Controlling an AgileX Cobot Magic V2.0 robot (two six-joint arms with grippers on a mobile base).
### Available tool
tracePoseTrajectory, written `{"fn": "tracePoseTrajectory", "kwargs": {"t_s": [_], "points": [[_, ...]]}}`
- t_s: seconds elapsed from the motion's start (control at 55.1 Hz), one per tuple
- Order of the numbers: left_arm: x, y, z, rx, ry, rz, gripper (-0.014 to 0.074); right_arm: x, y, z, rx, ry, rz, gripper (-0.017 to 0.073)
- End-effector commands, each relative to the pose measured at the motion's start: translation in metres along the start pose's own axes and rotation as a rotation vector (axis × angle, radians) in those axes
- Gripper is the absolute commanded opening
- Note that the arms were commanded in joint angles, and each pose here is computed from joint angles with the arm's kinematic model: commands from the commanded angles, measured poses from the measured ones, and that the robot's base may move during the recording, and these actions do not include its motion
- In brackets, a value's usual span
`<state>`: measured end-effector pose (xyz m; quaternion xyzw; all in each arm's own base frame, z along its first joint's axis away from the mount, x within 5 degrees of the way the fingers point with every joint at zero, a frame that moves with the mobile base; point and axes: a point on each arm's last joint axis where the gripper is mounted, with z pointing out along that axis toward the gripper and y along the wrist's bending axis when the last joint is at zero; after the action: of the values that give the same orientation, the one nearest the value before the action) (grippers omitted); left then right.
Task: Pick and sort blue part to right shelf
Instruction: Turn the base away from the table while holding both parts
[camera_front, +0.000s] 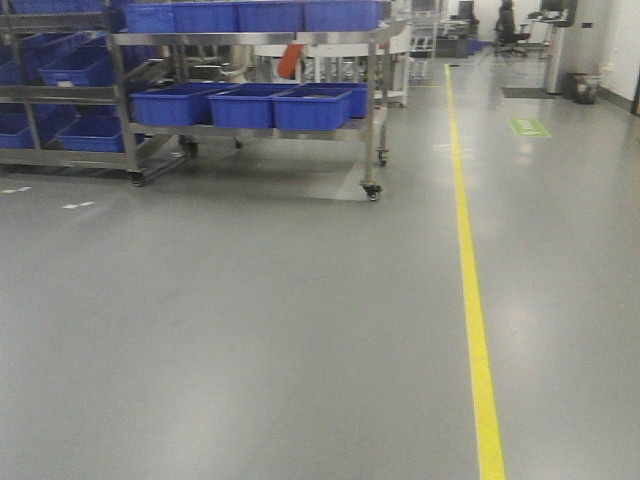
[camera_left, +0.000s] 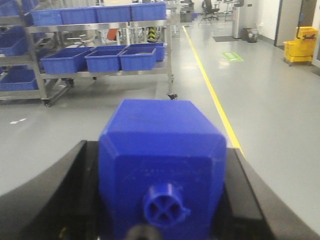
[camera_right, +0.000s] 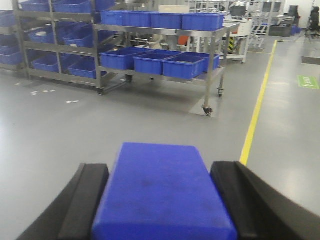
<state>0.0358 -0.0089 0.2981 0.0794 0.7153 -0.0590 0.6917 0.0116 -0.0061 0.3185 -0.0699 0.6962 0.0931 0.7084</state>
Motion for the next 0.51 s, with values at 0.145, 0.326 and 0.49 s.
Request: {"fn": "tracePoseTrajectory", "kwargs": {"t_s": [0.145,0.326,0.49], "points": [[-0.0178,0.0006,-0.0007,0.002,-0.106,-0.013,0.0123,-0.0165,0.0011,-0.0009,-0.005,-0.101,-0.024,0.0216],[-0.0178,0.0006,-0.0007,0.002,-0.106,-0.013,0.0123,-0.0165,0.0011,-0.0009,-0.005,-0.101,-0.024,0.0216],[-0.0178,0.0006,-0.0007,0.002,-0.106,-0.013,0.0123,-0.0165,0.0011,-0.0009,-0.005,-0.101,-0.024,0.0216]]}}
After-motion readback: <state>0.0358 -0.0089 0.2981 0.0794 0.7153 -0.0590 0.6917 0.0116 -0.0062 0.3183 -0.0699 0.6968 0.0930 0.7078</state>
